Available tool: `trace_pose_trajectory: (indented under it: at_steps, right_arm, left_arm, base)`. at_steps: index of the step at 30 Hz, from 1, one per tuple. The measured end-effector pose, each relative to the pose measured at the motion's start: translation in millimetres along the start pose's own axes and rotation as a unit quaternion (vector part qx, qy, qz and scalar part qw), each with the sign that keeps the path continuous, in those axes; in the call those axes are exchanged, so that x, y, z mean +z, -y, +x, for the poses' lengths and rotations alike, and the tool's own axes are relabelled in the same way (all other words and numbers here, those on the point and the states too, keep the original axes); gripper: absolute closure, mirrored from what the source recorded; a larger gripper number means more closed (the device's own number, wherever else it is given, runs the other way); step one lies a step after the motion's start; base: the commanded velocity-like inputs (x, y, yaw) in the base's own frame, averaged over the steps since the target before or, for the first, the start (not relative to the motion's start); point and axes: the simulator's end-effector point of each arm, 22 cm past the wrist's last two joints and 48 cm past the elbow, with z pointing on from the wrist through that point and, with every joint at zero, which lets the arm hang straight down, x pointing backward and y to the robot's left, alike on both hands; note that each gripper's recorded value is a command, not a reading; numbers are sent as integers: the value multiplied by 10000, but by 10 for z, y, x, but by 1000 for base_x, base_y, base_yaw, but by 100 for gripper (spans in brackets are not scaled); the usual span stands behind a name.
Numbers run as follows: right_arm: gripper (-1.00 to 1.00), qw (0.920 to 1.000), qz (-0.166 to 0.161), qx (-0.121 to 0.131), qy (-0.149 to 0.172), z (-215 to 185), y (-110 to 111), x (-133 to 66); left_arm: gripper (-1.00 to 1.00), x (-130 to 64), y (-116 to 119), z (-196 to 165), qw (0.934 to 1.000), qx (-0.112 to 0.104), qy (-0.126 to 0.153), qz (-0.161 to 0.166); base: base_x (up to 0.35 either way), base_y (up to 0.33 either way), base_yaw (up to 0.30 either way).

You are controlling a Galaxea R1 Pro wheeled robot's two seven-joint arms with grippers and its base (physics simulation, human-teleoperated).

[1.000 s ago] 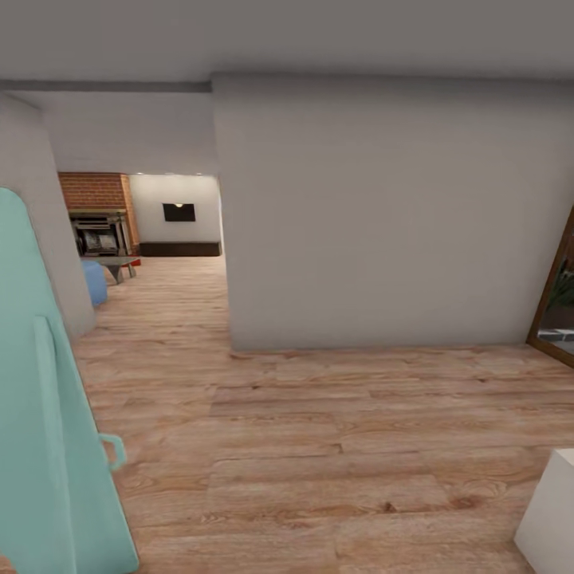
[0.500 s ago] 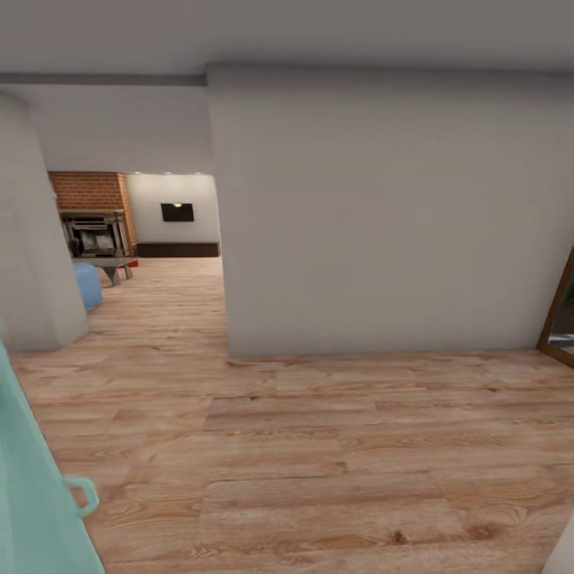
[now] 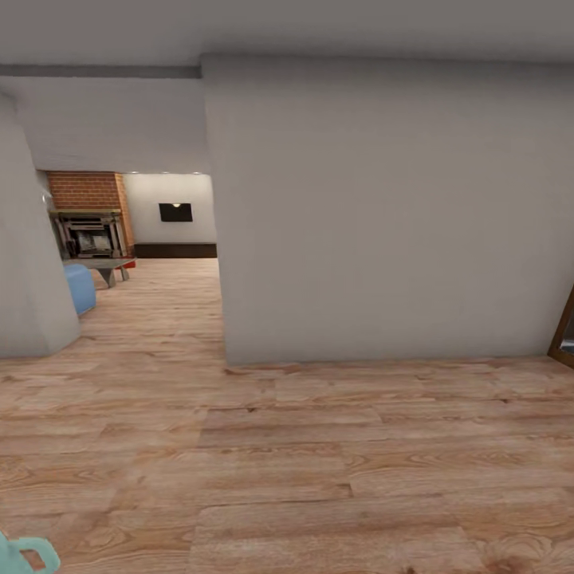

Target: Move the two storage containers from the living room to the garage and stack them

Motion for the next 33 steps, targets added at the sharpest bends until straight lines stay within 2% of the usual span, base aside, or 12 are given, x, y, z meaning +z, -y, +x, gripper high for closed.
trace_pose_trajectory:
  at_steps: [33]
  right_arm:
    - [-100,10000,-9,-18,10,-5,-11,0]
  left_arm:
    - [-100,0,-3,-1,10000,-8,0,-2]
  base:
    - [323,0,0]
